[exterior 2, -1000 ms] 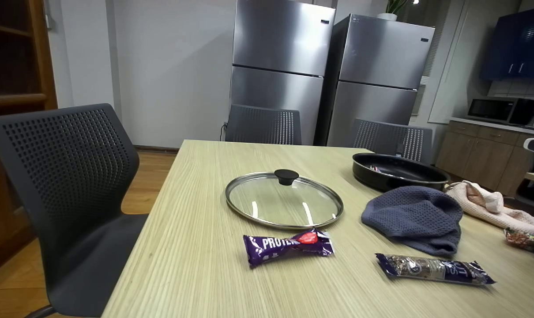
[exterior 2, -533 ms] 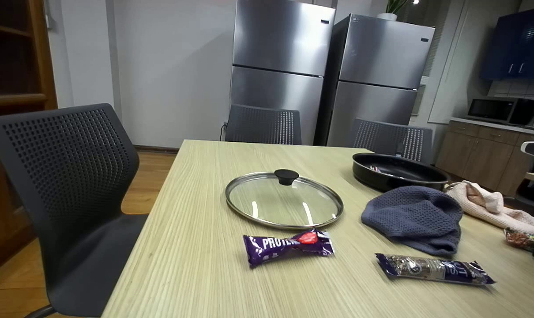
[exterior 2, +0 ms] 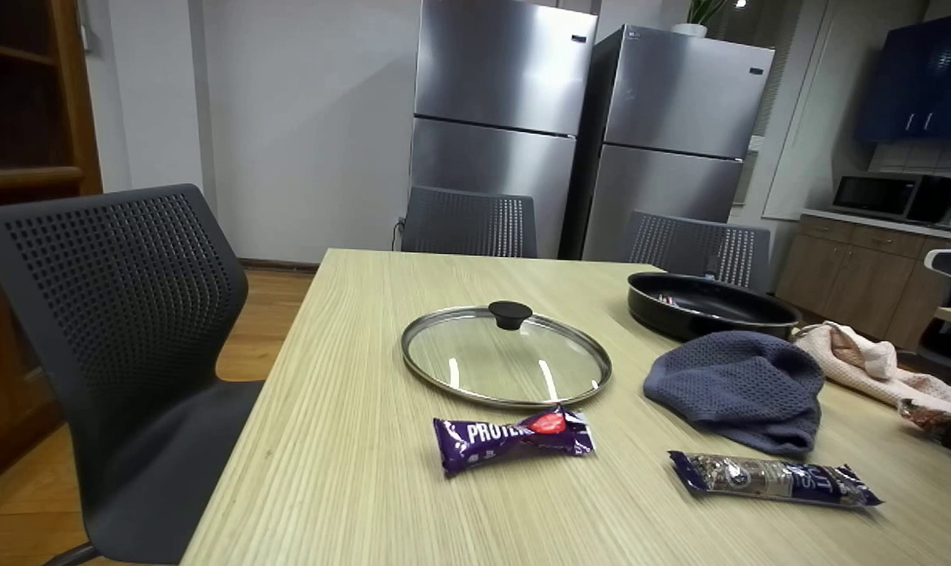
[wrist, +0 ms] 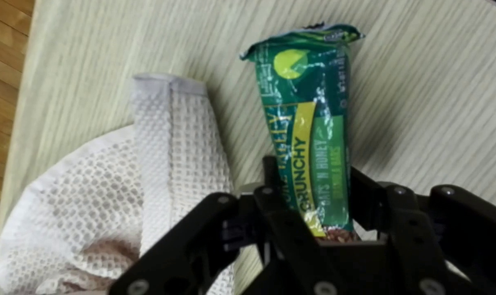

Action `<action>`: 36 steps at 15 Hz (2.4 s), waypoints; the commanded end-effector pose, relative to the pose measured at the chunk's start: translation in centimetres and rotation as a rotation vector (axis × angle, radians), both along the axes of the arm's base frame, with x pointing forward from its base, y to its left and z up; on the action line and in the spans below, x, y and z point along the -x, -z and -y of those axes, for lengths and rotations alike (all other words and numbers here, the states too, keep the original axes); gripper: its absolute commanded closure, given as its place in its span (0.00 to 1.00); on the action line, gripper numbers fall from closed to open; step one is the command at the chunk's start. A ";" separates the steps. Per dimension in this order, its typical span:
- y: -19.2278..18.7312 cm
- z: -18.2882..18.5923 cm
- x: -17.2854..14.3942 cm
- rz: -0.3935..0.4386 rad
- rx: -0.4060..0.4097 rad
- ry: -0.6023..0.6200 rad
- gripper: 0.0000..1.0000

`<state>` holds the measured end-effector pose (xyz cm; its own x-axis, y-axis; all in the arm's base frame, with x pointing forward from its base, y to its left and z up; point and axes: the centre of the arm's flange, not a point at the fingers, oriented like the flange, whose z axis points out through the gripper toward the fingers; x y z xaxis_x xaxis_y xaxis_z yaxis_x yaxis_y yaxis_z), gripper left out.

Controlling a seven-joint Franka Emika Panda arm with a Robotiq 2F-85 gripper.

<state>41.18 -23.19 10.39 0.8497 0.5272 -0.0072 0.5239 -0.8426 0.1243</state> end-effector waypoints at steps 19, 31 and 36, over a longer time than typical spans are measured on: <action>-12.9 -5.9 -13.8 0.133 -0.010 0.429 0.94; -17.3 -4.1 -29.1 0.095 -0.144 0.859 0.94; -13.3 -4.8 -34.5 0.065 -0.192 1.030 0.94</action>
